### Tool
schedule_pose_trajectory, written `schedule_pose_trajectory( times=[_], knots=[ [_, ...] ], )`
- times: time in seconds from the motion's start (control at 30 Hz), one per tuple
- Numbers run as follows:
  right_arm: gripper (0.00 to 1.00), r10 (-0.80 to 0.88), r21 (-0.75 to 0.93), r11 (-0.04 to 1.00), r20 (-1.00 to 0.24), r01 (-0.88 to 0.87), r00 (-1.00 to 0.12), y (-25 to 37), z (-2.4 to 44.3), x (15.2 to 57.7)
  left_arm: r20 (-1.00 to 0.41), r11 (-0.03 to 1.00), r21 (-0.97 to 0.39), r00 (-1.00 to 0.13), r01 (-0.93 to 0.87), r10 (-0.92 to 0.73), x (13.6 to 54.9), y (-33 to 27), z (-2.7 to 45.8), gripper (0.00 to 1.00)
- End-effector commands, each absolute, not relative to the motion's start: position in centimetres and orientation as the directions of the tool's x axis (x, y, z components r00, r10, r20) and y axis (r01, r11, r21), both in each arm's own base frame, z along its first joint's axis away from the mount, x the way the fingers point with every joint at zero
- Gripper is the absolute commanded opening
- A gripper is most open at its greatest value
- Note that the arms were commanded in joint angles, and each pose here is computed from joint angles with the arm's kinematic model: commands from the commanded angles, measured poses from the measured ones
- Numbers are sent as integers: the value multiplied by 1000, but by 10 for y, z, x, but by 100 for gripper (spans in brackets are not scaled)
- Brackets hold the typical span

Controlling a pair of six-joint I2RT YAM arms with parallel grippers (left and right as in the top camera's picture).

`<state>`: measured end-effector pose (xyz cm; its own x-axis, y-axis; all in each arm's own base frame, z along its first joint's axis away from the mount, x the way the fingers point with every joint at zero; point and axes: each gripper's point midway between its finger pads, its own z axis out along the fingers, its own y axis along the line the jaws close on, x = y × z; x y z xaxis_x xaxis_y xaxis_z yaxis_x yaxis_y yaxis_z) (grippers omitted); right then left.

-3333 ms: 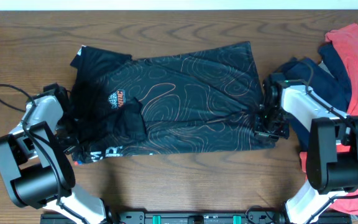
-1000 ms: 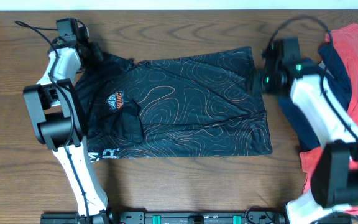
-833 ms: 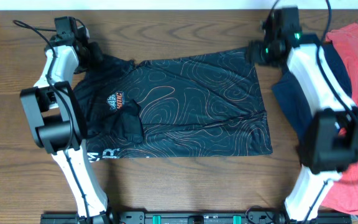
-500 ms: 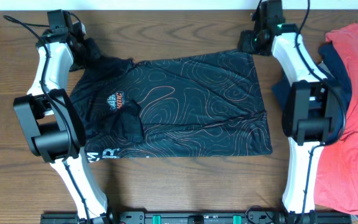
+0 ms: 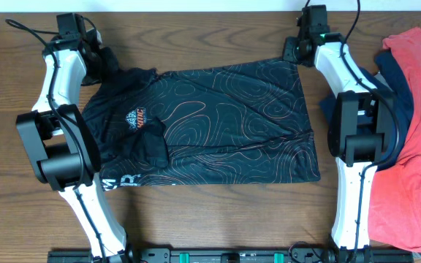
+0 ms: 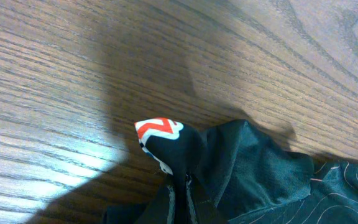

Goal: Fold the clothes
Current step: 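Fold the top half down toward the bottom edge with both grippers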

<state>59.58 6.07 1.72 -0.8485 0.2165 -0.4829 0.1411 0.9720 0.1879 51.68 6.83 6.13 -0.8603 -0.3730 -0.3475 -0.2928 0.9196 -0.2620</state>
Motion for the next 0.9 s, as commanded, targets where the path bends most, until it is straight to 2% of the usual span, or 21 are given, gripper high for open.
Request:
schedule_pose_trajectory(
  times=[0.0,0.2,0.27,0.37,0.53,0.63,0.77,0.87],
  knots=[
    [46,203,178,975,-476,132,-856,73,9,596,-353,915,-271,-854,-299,-383,517,70,68,6],
    [44,202,158,977,-436,146,-877,72,-8,587,-342,914,-269,-858,-302,-384,515,69,66,6],
    [34,217,150,974,-433,167,-875,69,-9,586,-342,914,-269,-858,-302,-384,515,69,66,6],
    [1,217,148,974,-434,169,-874,68,-9,587,-342,914,-270,-858,-302,-384,515,69,67,6],
    [1,220,118,975,-417,188,-882,61,-1,579,-311,911,-283,-871,-299,-382,507,67,67,6],
    [1,227,83,974,-426,212,-876,47,24,573,-270,890,-346,-877,-298,-398,496,63,77,6],
    [1,242,68,969,-410,235,-879,34,67,553,-225,834,-501,-895,-232,-384,479,45,111,6],
    [1,243,45,969,-350,244,-904,28,90,524,-186,832,-507,-914,-226,-361,455,42,128,6]
  ],
)
